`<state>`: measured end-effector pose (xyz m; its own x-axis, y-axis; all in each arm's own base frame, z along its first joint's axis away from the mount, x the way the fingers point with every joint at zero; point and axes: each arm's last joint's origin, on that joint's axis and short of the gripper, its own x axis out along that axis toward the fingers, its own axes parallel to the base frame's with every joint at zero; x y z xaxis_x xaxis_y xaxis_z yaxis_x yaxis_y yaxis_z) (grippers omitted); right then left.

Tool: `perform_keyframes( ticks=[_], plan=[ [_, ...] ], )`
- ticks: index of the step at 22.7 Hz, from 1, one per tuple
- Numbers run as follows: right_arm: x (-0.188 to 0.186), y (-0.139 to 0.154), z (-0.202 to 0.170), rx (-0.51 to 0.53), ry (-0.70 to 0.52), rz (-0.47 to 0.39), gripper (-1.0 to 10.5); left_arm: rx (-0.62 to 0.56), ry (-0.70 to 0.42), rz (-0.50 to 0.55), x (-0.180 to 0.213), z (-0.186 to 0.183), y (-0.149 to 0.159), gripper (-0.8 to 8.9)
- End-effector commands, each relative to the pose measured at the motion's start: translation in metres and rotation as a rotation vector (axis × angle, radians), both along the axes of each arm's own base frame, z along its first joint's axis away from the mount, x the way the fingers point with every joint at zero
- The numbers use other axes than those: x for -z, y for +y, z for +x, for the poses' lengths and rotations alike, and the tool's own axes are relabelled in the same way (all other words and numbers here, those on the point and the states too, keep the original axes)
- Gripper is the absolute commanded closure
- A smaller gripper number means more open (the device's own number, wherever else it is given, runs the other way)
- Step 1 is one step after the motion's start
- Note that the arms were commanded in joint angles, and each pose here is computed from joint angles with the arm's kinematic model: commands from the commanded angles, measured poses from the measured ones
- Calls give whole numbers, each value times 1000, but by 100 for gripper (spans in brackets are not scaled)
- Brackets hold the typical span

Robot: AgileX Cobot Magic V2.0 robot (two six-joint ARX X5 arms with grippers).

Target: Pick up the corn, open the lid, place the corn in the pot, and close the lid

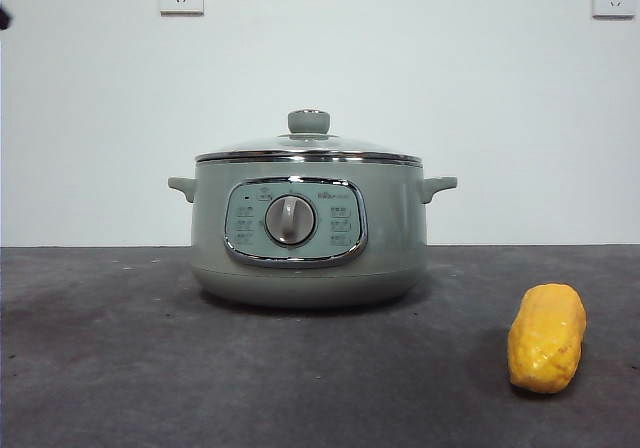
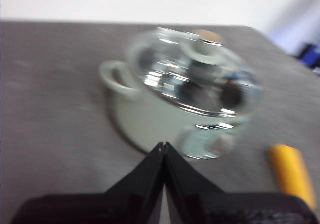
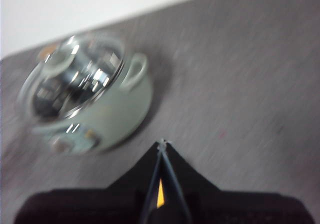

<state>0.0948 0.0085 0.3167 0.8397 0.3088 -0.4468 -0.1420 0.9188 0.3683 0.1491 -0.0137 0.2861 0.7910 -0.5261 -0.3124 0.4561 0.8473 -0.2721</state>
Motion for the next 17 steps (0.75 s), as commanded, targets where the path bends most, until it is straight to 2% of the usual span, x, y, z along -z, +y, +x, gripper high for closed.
perform_keyframes(
  ticks=[1,6,13,15,17],
  plan=[
    [-1,2,6,-55,69,64,948,114,59,-64,-3,8,-3,817],
    [-4,4,19,-102,151,99,946,198,101,-105,-15,25,-5,817],
    [3,3,49,-96,343,107,937,217,172,-109,-49,59,-7,817],
    [10,3,58,-89,416,113,864,225,188,-103,-56,69,-8,817],
    [20,3,67,-84,506,118,669,234,198,-102,-58,76,-10,817]
  ],
)
